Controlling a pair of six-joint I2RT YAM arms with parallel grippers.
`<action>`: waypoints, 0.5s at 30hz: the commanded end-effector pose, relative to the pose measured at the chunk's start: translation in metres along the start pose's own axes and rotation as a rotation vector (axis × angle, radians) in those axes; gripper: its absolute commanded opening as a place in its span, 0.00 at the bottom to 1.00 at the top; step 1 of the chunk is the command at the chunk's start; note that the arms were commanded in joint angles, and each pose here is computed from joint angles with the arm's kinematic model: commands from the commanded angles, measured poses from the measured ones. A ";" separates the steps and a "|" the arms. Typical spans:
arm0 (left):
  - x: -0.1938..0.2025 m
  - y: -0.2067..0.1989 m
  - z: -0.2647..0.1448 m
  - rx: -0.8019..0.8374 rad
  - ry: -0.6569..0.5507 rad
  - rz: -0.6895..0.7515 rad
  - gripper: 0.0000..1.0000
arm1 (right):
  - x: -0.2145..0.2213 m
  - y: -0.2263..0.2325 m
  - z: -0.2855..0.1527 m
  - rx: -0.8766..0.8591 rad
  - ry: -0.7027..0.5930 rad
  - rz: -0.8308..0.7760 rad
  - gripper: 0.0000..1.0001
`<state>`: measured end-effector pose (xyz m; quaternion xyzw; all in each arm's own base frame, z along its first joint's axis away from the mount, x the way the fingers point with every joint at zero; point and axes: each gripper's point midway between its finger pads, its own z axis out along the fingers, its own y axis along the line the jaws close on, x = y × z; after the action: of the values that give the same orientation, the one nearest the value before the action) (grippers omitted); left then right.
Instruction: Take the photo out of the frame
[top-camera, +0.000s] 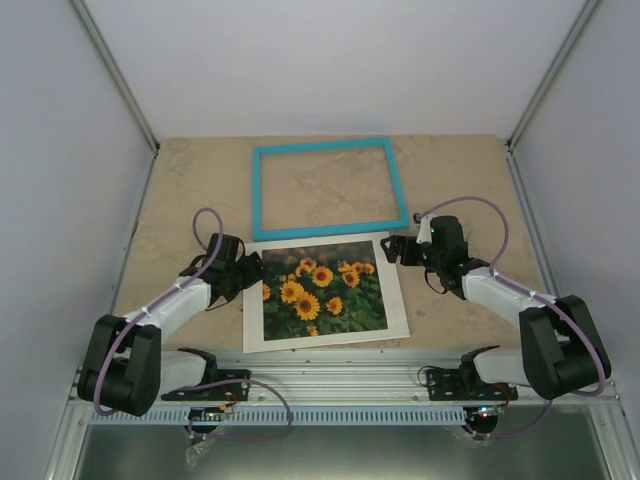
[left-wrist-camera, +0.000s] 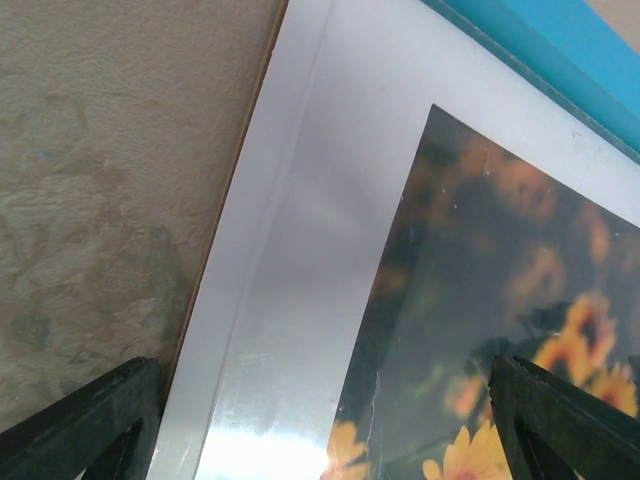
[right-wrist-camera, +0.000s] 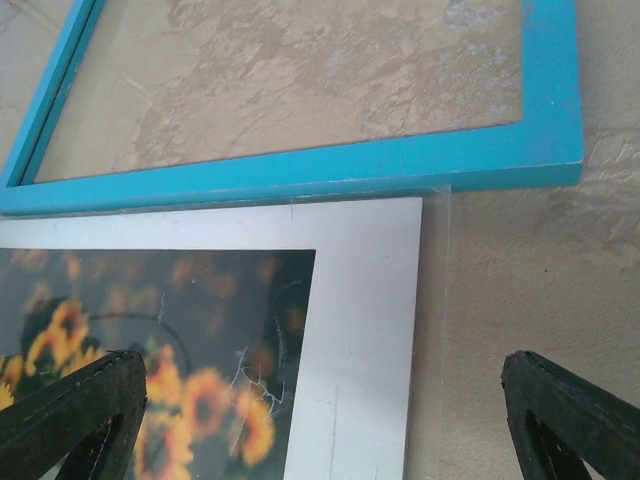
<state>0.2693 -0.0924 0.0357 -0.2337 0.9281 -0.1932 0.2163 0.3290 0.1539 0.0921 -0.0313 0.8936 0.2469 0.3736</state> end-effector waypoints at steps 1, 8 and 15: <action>0.006 -0.006 -0.004 0.036 0.022 0.009 0.90 | -0.003 0.001 -0.003 0.002 -0.024 -0.008 0.98; 0.004 -0.015 -0.011 0.069 0.015 0.016 0.87 | -0.004 0.001 -0.003 0.001 -0.026 -0.008 0.98; 0.009 -0.022 -0.010 0.093 0.039 0.026 0.87 | -0.004 0.002 -0.003 0.001 -0.025 -0.009 0.98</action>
<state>0.2657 -0.1027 0.0458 -0.2191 0.9259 -0.2206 0.2146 0.3291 0.1538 0.0927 -0.0312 0.8932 0.2468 0.3745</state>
